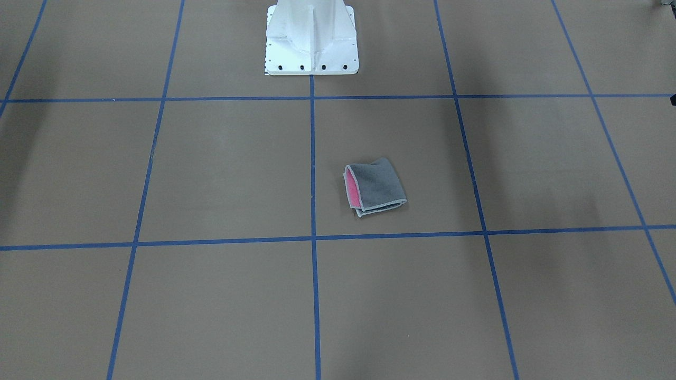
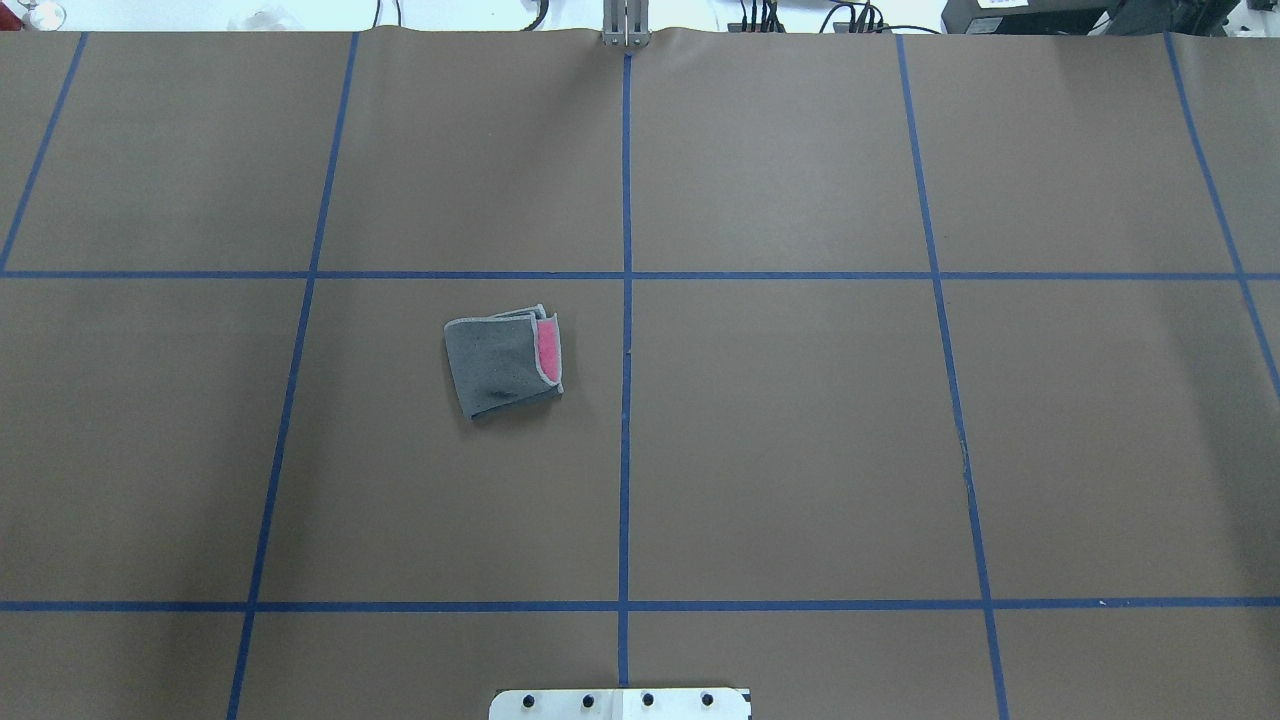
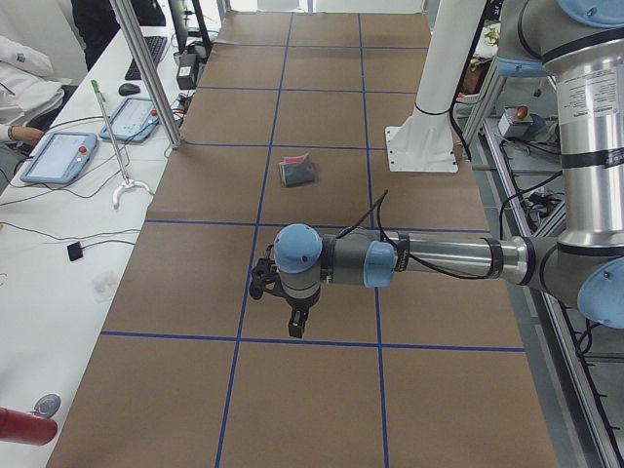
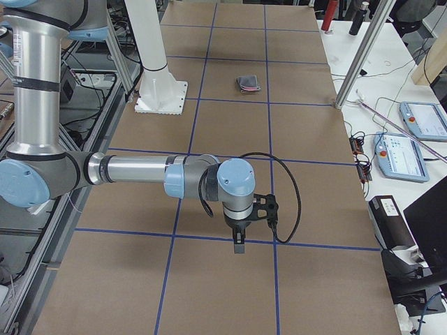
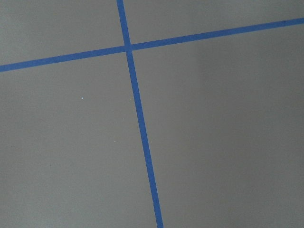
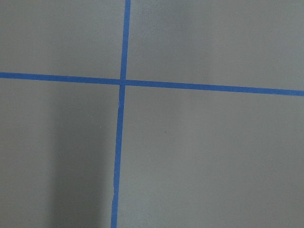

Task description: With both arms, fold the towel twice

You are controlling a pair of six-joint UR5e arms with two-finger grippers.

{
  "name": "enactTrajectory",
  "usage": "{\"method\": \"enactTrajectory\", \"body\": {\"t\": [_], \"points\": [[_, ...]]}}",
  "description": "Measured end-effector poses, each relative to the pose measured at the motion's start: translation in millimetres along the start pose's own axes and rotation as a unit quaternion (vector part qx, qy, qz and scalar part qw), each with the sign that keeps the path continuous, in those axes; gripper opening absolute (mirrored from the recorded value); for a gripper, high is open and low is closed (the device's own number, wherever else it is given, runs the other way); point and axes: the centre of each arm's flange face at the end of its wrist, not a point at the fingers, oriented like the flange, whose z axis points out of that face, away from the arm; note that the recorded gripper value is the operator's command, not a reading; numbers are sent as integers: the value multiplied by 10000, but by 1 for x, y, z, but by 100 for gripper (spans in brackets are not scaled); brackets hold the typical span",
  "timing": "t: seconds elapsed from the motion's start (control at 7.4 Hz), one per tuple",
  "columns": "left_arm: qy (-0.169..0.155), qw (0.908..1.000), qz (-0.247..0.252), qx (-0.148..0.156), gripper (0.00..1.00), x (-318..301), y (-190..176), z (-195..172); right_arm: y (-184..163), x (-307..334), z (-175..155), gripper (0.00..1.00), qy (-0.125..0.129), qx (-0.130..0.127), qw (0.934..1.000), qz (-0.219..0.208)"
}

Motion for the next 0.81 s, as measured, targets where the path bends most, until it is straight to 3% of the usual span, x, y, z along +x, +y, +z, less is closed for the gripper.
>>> {"method": "enactTrajectory", "body": {"t": [0.81], "points": [[6, 10000, -24, -12, 100, -2, 1, 1, 2, 1, 3, 100, -55, -21, 10000, 19]]}}
